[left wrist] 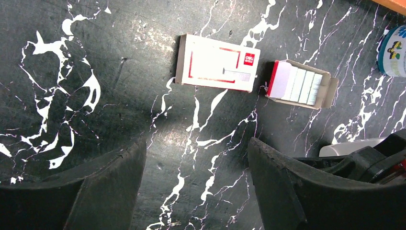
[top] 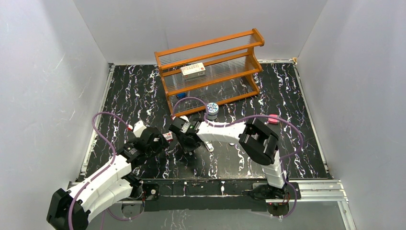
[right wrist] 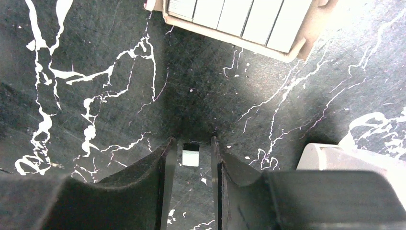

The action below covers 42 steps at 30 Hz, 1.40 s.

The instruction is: Load the staples into the stapler

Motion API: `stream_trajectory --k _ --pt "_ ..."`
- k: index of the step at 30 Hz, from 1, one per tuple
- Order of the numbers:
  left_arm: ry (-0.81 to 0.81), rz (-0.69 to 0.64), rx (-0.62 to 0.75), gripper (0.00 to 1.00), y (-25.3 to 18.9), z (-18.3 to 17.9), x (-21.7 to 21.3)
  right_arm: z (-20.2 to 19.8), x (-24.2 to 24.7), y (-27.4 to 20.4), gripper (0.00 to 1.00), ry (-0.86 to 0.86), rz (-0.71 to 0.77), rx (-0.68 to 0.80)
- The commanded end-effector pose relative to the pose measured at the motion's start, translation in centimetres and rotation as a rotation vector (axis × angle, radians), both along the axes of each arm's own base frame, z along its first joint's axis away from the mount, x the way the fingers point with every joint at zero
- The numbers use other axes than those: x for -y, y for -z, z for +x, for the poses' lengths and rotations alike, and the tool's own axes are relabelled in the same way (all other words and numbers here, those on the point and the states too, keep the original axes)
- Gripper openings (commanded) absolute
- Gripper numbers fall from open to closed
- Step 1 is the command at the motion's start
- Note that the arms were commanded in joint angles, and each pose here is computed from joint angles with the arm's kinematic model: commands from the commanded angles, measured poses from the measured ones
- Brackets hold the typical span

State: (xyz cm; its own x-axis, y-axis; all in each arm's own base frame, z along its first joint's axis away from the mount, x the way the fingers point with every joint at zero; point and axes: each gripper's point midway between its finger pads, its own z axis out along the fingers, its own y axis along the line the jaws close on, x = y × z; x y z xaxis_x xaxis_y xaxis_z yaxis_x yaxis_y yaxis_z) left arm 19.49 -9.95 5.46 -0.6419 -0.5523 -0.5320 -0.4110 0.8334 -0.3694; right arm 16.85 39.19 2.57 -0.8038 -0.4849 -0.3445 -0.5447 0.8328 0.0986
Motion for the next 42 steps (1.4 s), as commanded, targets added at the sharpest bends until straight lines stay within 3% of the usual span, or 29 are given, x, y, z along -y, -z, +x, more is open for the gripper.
stream_trajectory --k 1,18,26,42 --pt "-0.028 0.032 0.015 0.75 -0.5 0.3 -0.8 0.4 0.3 -0.3 0.4 0.031 -0.039 0.006" --pt "-0.035 0.043 0.015 0.75 -0.2 -0.1 -1.3 -0.7 0.7 0.3 0.31 0.052 -0.115 -0.022" --pt "-0.034 0.036 0.01 0.75 0.1 -0.3 -1.3 -0.8 1.0 0.1 0.4 0.081 -0.133 -0.018" --pt "-0.03 0.037 0.004 0.75 0.3 -0.5 -1.3 0.4 0.0 -0.9 0.24 0.096 -0.074 0.044"
